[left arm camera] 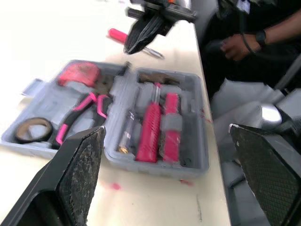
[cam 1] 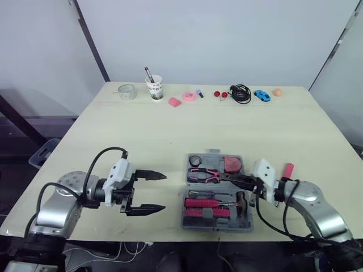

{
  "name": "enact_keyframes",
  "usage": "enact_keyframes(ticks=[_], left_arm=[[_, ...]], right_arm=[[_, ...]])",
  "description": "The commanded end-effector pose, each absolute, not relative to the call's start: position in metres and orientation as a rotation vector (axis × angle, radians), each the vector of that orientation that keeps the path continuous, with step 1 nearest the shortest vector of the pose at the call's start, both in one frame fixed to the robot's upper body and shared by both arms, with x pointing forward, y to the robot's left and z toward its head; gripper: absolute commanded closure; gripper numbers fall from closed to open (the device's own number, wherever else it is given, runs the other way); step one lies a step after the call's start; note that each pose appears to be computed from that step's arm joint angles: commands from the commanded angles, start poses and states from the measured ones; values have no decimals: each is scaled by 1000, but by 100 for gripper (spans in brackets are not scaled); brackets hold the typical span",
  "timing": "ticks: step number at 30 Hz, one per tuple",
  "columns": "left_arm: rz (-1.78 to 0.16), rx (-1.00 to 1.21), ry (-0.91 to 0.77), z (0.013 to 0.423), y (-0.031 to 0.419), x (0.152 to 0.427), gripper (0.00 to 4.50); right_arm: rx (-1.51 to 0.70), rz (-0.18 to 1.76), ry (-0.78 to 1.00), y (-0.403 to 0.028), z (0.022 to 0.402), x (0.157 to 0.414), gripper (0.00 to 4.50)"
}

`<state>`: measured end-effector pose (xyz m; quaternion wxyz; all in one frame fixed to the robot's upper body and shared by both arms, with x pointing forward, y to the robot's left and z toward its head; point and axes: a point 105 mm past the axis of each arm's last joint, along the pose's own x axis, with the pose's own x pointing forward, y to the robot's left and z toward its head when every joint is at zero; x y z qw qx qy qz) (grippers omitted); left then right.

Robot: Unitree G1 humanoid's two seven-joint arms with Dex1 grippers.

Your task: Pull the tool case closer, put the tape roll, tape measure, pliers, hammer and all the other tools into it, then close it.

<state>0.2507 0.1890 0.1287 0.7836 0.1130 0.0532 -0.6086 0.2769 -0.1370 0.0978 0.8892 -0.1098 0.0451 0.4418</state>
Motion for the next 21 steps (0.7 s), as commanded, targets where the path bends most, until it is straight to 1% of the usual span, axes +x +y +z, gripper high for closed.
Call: enact_keyframes(ticks=[1,3,7,10,11,14,16,18,19,20,21], left_arm=[[-1184,210,61,138,199,257,0],[-1126,189,73,133,207,256,0],[-1045,159,95,122,215,252,0],[-942,136,114,111,229,252,0],[-906,134,124,106,234,251,0],[-834,120,143,96,246,248,0],[-788,113,154,89,253,246,0],[-753,103,168,82,260,243,0],[-740,100,176,78,262,242,0],[-731,95,185,75,264,240,0],[-724,93,192,72,267,238,0]], right_arm=[[-204,741,15,-176,117,278,441],[-177,645,6,-198,118,275,441],[-149,510,-1,-227,119,265,441],[-132,384,36,-258,108,248,441],[-121,355,57,-266,101,241,391],[-98,280,93,-282,87,225,268],[-82,222,110,-294,78,215,176],[-67,169,122,-303,71,207,61],[-59,143,126,-307,68,204,27],[-46,122,131,-310,65,200,12],[-43,105,138,-312,62,197,12]])
